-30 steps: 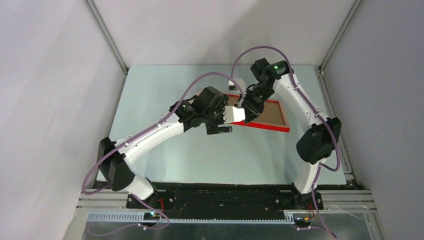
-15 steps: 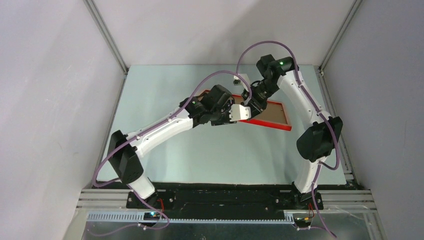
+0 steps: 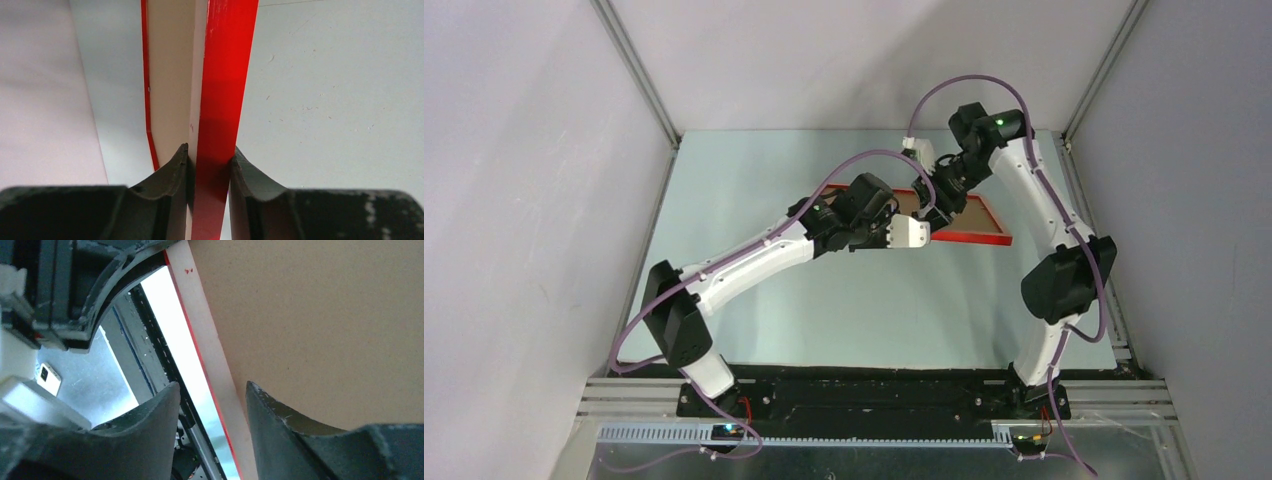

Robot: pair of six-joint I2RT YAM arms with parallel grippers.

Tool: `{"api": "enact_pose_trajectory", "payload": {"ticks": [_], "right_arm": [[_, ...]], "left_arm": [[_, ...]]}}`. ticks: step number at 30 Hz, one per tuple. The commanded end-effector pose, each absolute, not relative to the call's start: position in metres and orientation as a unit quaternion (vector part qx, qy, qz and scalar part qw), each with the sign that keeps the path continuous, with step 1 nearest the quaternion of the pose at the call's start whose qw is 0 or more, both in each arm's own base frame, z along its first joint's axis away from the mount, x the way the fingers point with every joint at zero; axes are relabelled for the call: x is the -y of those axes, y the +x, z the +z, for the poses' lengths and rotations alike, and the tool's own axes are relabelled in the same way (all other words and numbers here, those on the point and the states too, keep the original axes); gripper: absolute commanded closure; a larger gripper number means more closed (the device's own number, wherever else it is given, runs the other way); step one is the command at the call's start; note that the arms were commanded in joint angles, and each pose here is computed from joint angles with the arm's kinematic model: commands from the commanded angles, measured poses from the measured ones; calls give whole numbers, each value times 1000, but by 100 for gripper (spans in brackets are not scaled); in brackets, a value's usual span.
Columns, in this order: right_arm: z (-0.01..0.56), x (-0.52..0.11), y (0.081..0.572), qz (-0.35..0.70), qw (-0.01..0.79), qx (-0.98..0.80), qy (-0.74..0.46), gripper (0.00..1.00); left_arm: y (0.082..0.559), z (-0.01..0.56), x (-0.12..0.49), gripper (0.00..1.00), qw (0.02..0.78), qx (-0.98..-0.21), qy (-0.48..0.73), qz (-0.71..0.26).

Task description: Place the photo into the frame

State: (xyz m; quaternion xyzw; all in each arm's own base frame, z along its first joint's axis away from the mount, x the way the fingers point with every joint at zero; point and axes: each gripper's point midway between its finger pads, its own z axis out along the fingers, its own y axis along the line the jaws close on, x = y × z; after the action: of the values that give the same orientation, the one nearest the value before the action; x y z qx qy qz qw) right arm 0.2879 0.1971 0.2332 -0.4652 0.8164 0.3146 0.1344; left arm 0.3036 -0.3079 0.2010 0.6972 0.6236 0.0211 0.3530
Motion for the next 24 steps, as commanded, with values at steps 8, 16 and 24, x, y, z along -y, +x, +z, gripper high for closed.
{"api": "enact_pose_trajectory", "payload": {"ticks": [8, 16, 24], "right_arm": [[315, -173, 294, 304, 287, -809, -412, 13], [352, -167, 287, 296, 353, -795, -395, 6], [384, -155, 281, 280, 415, -786, -363, 2]], "left_arm": [[298, 278, 304, 100, 448, -641, 622, -14], [283, 305, 302, 100, 463, -644, 607, -49], [288, 330, 303, 100, 467, -675, 564, -90]]}}
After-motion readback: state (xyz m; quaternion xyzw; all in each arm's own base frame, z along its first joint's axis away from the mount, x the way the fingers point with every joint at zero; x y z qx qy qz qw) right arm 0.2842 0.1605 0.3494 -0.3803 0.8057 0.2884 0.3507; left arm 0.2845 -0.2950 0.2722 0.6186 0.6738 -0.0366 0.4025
